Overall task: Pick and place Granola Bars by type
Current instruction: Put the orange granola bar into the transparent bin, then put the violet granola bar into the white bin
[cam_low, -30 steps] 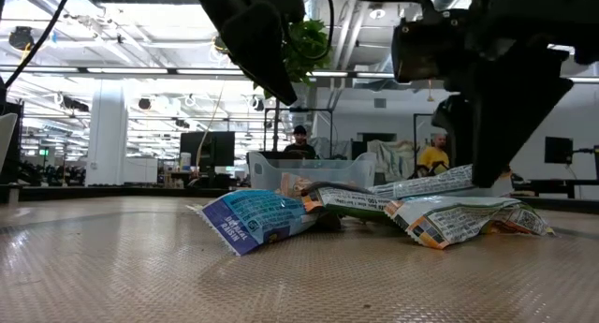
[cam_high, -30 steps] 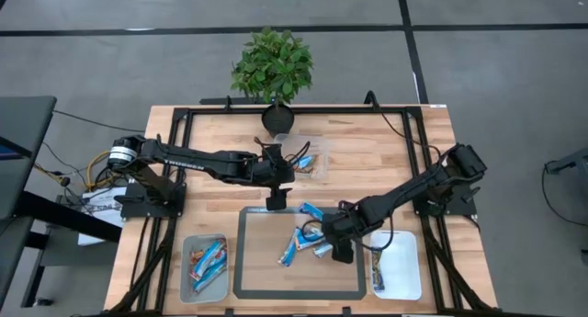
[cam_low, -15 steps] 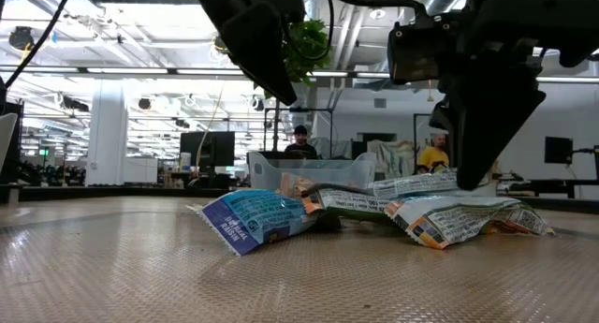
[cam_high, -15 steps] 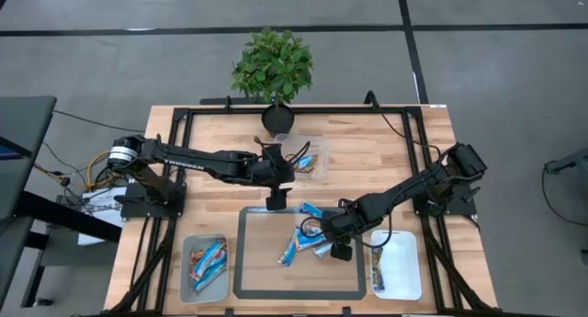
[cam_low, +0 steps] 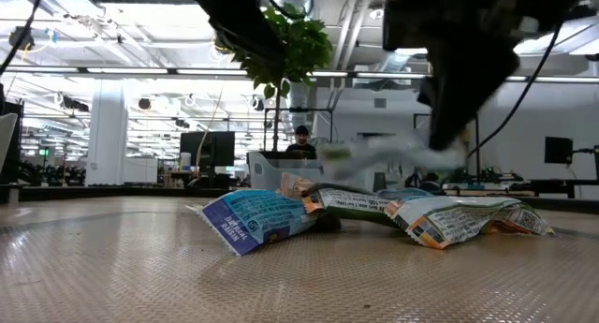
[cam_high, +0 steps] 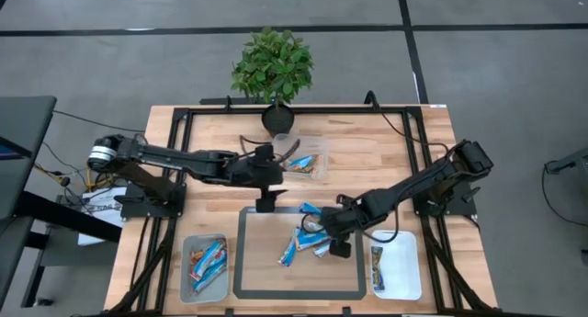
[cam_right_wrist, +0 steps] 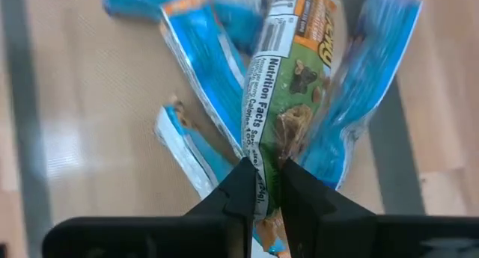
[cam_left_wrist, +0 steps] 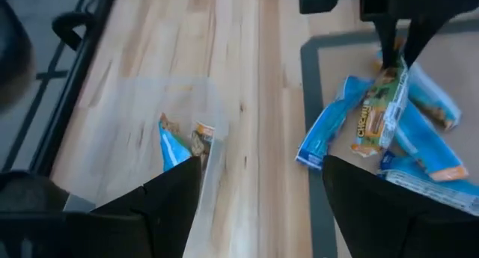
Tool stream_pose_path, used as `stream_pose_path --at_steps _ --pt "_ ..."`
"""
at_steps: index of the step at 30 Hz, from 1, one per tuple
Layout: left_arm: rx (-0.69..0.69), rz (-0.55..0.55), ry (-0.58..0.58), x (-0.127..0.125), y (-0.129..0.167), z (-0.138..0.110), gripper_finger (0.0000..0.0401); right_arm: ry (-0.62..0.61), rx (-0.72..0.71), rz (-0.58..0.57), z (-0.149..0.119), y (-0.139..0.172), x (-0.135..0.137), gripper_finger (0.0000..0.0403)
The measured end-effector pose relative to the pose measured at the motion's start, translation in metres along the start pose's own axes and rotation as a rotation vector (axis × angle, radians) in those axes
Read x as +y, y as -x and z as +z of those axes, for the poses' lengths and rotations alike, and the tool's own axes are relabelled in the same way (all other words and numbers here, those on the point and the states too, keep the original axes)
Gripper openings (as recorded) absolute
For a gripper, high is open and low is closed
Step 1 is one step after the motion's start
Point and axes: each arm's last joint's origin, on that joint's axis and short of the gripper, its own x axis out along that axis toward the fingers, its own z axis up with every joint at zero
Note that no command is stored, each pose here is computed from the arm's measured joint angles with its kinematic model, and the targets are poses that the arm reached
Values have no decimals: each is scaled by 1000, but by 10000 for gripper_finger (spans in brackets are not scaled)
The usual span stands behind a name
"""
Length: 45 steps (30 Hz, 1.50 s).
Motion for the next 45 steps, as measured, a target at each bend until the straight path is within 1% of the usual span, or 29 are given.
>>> stream_pose_path --at_steps 2,5,8,12,14,16,20,24,26,28,32,34,36,38,45 --pt "-53 -8 28 1 6 -8 270 8 -45 6 5 7 -4 38" --pt "-130 -30 73 1 14 -24 270 4 -108 -29 14 20 -17 39" --pt "-188 -37 125 1 22 -41 270 -22 -187 -62 25 33 -35 37" --pt "-218 -43 189 1 28 -63 270 -33 -250 -118 37 46 -66 37" --pt "-243 -46 219 1 30 -68 270 -42 -275 -145 45 50 -82 40" --pt "-232 -48 236 0 31 -77 270 -51 -258 -179 48 52 -99 42" --pt "-216 -52 256 -1 29 -87 270 -54 -259 -193 62 52 -129 43" --pt "-207 -57 257 -4 26 -93 270 -64 -241 -189 73 46 -155 43" --pt "-212 -58 259 -4 25 -94 270 -82 -201 -182 73 41 -166 45" --pt "-207 -58 262 -4 25 -95 270 -89 -209 -155 77 39 -175 47" --pt "-210 -58 266 -4 25 -95 270 -115 -174 -103 75 32 -186 55" --pt "-212 -56 267 -4 25 -95 270 -116 -201 -104 78 31 -188 61" --pt "-219 -50 268 -4 25 -94 270 -118 -189 -109 77 32 -188 71" --pt "-222 -49 268 -4 25 -94 270 -115 -212 -109 79 33 -188 87" --pt "-221 -48 267 -4 25 -94 270 -121 -210 -102 79 33 -186 158"
